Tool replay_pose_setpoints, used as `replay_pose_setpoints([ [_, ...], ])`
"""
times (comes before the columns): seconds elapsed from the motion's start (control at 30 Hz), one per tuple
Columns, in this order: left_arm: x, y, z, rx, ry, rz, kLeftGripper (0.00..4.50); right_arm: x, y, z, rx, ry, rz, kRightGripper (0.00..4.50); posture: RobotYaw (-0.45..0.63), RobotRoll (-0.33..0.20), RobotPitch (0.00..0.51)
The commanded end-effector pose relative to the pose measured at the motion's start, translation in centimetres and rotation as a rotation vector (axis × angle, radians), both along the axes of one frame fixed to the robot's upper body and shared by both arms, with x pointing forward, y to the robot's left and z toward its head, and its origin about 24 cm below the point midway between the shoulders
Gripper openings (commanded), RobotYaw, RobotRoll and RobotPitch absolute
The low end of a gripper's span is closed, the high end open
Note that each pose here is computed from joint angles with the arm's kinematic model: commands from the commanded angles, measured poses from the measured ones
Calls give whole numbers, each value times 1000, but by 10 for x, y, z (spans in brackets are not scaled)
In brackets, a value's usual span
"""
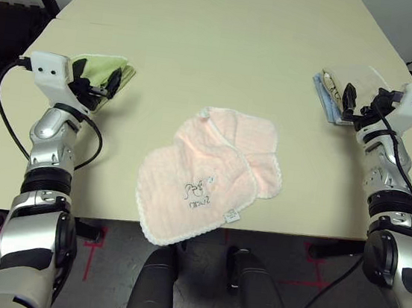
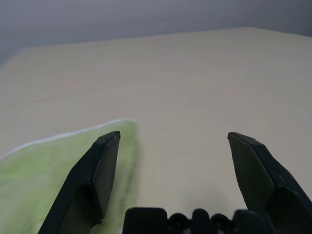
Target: Fold the towel and set it aside.
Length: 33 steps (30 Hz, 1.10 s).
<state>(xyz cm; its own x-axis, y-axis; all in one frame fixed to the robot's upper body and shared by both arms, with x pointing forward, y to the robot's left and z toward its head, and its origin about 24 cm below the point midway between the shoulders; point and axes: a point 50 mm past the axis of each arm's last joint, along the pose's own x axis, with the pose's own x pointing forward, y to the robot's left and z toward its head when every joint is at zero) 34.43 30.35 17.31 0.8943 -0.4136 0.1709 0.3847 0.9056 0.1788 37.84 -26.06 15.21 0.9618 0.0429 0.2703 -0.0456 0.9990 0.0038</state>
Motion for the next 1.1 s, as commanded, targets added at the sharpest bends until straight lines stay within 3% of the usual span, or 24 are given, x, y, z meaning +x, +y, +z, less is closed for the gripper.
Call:
replay_pose_setpoints([
  [0.03,-3,-7,7,49,68,-177,4500,0,8,0,7,8,103,4453,-16,0,149],
  [0.37,-15,-24,19,259,145,-525,4500,2,22,1,-6,107,351,4453,2,0,147],
  [0.53,-16,-32,17,309,132,-620,4500,5,25,1,-47,244,453,4453,4,0,150],
  [0.9,-16,-45,17,311,54,-673,4500,13,34,12,-198,555,607,4453,3,0,152],
  [1.1,-18,-47,17,311,54,-667,4500,16,46,9,-252,613,643,4453,22,0,154],
])
